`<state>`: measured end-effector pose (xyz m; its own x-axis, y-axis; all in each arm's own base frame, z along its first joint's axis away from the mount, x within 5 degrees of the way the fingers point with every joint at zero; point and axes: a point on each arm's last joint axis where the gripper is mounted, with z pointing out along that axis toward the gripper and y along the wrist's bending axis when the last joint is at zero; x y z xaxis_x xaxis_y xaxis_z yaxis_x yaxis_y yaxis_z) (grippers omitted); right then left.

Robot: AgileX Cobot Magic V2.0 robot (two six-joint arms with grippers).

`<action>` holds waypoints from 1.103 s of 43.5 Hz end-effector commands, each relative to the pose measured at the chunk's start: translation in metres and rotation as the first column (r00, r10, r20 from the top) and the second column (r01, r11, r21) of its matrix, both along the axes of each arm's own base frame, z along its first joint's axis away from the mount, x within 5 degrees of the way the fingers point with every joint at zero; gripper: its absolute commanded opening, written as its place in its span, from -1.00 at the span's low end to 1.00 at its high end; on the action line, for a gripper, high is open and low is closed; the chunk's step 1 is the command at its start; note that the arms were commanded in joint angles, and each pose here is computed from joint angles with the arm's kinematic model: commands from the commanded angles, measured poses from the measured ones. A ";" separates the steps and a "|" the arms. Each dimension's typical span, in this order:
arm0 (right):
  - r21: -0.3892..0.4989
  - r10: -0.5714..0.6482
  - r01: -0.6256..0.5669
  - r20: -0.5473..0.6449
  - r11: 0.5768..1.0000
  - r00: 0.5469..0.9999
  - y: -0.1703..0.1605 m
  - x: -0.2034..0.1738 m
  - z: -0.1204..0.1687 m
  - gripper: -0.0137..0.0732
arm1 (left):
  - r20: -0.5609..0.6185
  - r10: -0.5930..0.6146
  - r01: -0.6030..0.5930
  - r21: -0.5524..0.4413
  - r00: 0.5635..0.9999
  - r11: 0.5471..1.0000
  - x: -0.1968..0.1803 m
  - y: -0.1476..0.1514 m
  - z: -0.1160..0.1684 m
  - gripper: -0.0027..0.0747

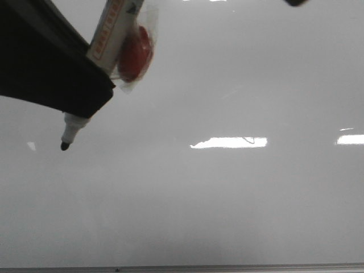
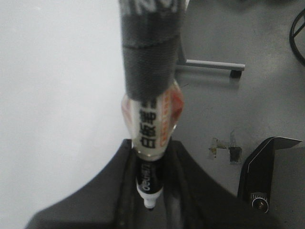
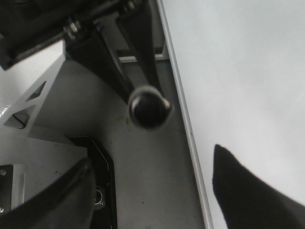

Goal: Write number 8 on whiteboard

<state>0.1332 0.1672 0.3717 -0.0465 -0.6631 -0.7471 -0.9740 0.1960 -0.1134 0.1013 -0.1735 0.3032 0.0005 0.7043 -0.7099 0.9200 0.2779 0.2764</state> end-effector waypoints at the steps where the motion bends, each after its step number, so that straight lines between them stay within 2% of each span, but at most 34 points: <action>1: 0.044 0.044 -0.046 0.048 0.998 0.998 0.018 0.004 0.017 0.55 | 0.055 -0.018 0.023 -0.100 0.998 0.995 -0.002 -0.004 0.019 -0.97; 11: 0.007 0.095 -0.095 0.013 0.995 0.995 0.046 0.017 0.013 0.55 | 0.055 -0.018 0.023 -0.100 0.998 0.995 -0.002 -0.004 0.019 -0.97; 14: -0.001 0.098 -0.098 0.004 0.995 0.995 0.049 0.019 0.011 0.49 | 0.055 -0.018 0.023 -0.100 0.998 0.995 -0.002 -0.004 0.019 -0.97; 18: -0.012 0.103 -0.103 -0.008 0.995 0.995 0.050 0.020 0.008 0.23 | 0.055 -0.018 0.023 -0.100 0.998 0.995 -0.002 -0.004 0.019 -0.97; 24: -0.031 0.116 -0.116 -0.029 0.993 0.993 0.050 0.019 0.006 -0.29 | 0.059 -0.019 0.024 -0.098 0.998 0.995 -0.002 -0.004 0.019 -0.97; 30: -0.039 0.123 -0.124 -0.038 0.992 0.992 0.049 0.018 0.005 -0.68 | 0.069 -0.020 0.026 -0.098 0.997 0.995 -0.002 -0.003 0.020 -0.91; 32: -0.044 0.126 -0.127 -0.042 0.991 0.991 0.049 0.017 0.005 -0.79 | 0.083 -0.022 0.030 -0.090 0.996 0.996 -0.002 -0.003 0.020 -0.80; 34: -0.048 0.127 -0.129 -0.042 0.990 0.991 0.049 0.017 0.005 -0.86 | 0.086 -0.023 0.030 -0.088 0.996 0.996 -0.001 -0.003 0.020 -0.60; 41: -0.074 0.116 -0.118 -0.023 0.990 0.993 0.046 0.021 0.003 -0.85 | 0.066 -0.004 0.011 -0.108 0.998 0.994 -0.001 -0.003 0.021 0.42; 42: -0.078 0.110 -0.112 -0.021 0.991 0.994 0.045 0.022 0.003 -0.85 | 0.054 0.006 0.000 -0.115 0.999 0.993 -0.001 -0.003 0.021 0.51; 44: -0.090 0.090 -0.092 -0.020 0.992 0.996 0.042 0.026 0.002 -0.85 | 0.021 0.034 -0.031 -0.137 0.999 0.990 -0.001 -0.003 0.021 0.59; 48: -0.107 0.016 -0.021 -0.054 0.994 0.998 0.029 0.038 -0.001 -0.85 | -0.004 0.057 -0.057 -0.156 0.998 0.986 -0.003 0.000 0.022 0.53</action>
<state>0.1627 0.2078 0.3565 -0.0362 -0.7747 -0.6313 -0.9938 0.0944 -0.0589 0.0993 -0.1730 0.3048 -0.0430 0.6853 -0.7270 0.9163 0.3171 0.2447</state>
